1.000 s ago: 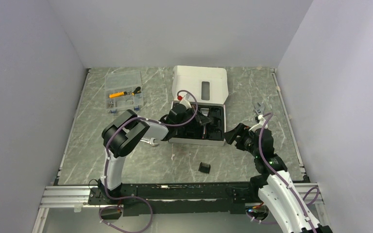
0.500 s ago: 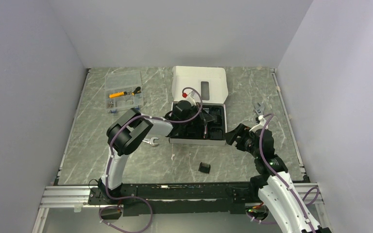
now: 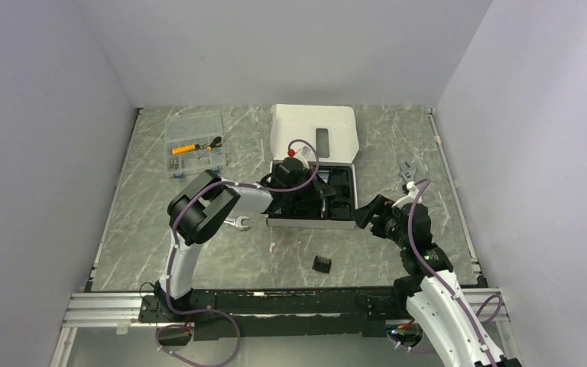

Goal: Sort the hair-cutting tools
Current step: Place the haircut tool in the storage box.

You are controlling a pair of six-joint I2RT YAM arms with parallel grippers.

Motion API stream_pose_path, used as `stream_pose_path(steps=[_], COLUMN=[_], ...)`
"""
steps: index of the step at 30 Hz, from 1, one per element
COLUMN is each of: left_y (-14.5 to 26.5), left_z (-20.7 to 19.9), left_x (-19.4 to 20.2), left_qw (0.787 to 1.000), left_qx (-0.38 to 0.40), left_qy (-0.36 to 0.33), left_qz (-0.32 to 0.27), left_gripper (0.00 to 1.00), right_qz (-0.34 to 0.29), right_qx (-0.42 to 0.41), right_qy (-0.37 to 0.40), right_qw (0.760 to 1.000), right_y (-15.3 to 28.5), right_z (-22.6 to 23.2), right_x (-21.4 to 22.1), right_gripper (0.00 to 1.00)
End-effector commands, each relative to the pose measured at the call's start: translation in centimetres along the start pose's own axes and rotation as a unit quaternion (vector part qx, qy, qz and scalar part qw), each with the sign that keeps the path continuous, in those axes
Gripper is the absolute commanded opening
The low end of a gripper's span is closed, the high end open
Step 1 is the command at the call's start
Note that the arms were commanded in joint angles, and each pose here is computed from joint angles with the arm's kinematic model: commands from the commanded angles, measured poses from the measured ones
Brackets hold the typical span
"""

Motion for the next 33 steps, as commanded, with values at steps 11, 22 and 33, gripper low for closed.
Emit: stream_pose_path(steps=[11,22,33], left_y=[1.7,4.0,2.7], left_z=[-1.0,-2.4,-6.5], left_x=[0.1,-1.2,-3.5], left_qw=[1.000,0.996,0.989], left_qx=[-0.022,-0.068,-0.005], left_qy=[-0.010,-0.063,-0.143], left_qz=[0.017,-0.004,-0.042], left_gripper=[0.23,0.51,0.22], right_qz=[-0.022,-0.024,-0.022], right_qx=[-0.008,-0.010,-0.002], right_qy=[0.007,0.006,0.009], right_qw=[1.000,1.000,1.000], right_y=[0.5,0.6,0.5], right_z=[0.6,0.6,0.3], right_x=[-1.2,-1.1,-1.1], right_gripper=[0.79,0.79,0.79])
Point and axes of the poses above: each gripper's point midway between its finger pads, its own y axis back along the fingers, its own z axis along the line the jaws close on, x = y × z, the point moved 3 cm from there along y, back along the fingers, and after that the axes turned 7 degrees about y, right-handed, at the moved point
